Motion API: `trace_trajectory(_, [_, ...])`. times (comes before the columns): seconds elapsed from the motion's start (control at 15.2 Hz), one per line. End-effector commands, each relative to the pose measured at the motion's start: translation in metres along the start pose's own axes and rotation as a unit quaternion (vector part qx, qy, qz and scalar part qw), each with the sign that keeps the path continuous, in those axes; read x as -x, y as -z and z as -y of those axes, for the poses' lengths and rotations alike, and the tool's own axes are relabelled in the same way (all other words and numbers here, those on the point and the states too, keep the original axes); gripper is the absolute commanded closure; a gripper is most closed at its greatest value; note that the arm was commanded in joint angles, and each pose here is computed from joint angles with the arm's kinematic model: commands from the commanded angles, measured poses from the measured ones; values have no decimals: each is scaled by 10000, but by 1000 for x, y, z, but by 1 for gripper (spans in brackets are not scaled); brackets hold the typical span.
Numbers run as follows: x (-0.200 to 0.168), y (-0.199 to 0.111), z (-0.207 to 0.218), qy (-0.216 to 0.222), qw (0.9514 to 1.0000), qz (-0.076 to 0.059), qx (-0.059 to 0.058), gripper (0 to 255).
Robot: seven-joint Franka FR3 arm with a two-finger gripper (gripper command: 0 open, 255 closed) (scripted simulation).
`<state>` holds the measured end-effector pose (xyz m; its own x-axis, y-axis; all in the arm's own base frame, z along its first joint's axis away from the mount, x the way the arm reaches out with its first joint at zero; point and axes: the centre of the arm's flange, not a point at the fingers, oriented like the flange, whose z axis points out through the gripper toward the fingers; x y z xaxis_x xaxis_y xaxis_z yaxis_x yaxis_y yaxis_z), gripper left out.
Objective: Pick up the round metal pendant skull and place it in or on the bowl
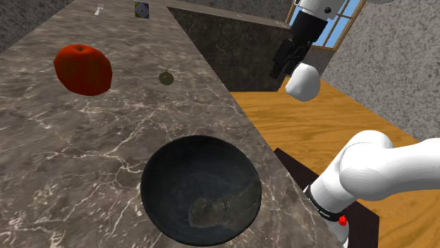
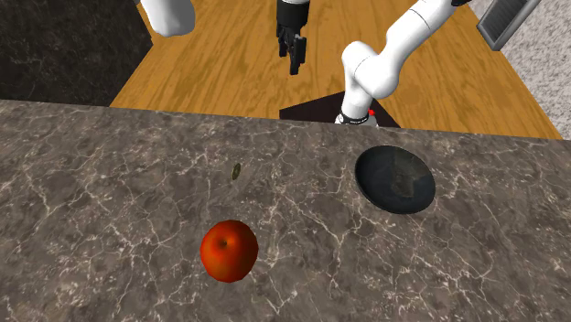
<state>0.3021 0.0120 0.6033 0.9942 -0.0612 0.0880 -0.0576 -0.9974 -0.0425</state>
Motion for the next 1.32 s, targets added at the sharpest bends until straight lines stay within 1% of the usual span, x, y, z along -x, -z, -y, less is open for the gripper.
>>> trace_trajectory(0.0, [0, 0, 0, 0, 10000, 0, 0, 0])
trace_trajectory(0.26, [-5, -17, 50, -196, 9981, -555, 156, 0])
trace_trajectory(0.4, [-9, -26, 75, -293, 9958, -831, 234, 0])
trace_trajectory(0.59, [-17, -40, 112, -439, 9906, -1245, 351, 0])
trace_trajectory(0.73, [-23, -50, 136, -536, 9860, -1519, 428, 0])
trace_trajectory(0.92, [-35, -63, 172, -680, 9774, -1927, 543, 0])
trace_trajectory(1.06, [-44, -73, 195, -775, 9705, -2198, 619, 0])
trace_trajectory(1.25, [-59, -86, 230, -917, 9585, -2599, 733, 0])
